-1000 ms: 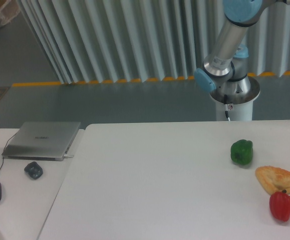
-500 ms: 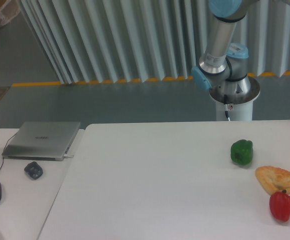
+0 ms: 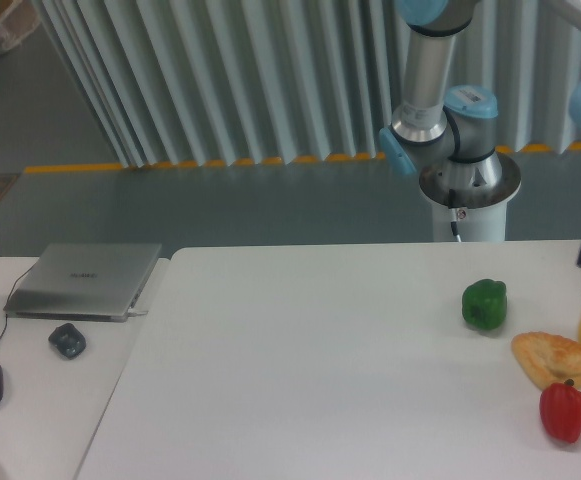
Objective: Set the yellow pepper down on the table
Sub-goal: 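Carry the yellow bell pepper in the gripper down toward the bread slice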
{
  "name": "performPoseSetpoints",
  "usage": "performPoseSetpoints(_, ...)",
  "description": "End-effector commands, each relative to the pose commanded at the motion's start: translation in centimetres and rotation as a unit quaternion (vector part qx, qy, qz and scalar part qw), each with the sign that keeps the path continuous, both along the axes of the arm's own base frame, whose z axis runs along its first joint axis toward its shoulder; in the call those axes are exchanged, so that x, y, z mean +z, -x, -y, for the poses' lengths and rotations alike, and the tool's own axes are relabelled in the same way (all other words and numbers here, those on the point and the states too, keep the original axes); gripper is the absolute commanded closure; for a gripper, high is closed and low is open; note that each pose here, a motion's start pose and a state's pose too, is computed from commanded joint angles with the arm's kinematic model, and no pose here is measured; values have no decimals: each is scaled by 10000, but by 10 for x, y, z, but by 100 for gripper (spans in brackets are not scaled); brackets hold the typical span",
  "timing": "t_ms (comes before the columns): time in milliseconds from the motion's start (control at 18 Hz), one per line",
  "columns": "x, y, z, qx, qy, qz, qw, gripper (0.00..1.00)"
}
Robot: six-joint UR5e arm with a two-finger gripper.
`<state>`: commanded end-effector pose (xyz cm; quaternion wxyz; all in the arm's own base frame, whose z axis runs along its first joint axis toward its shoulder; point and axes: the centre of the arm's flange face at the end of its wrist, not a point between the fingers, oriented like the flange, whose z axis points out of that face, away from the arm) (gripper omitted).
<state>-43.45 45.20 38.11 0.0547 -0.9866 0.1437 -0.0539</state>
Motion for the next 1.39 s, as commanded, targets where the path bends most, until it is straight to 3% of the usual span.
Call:
performPoseSetpoints(278, -8, -28, -28, 217, -87, -267, 9994, 76)
performPoseSetpoints(444, -16, -46, -41, 170, 29, -811, 9966, 76)
performPoseSetpoints(556, -20, -52, -50, 443, -62, -897, 9950, 76)
performPoseSetpoints(833, -29, -72, -64, 292, 41, -996, 9946, 76)
performPoseSetpoints(1056, -47, -88, -77, 21, 579, -1351, 9891, 76)
performPoseSetpoints(1389, -64, -85, -78, -63, 814, -1399, 9868, 76)
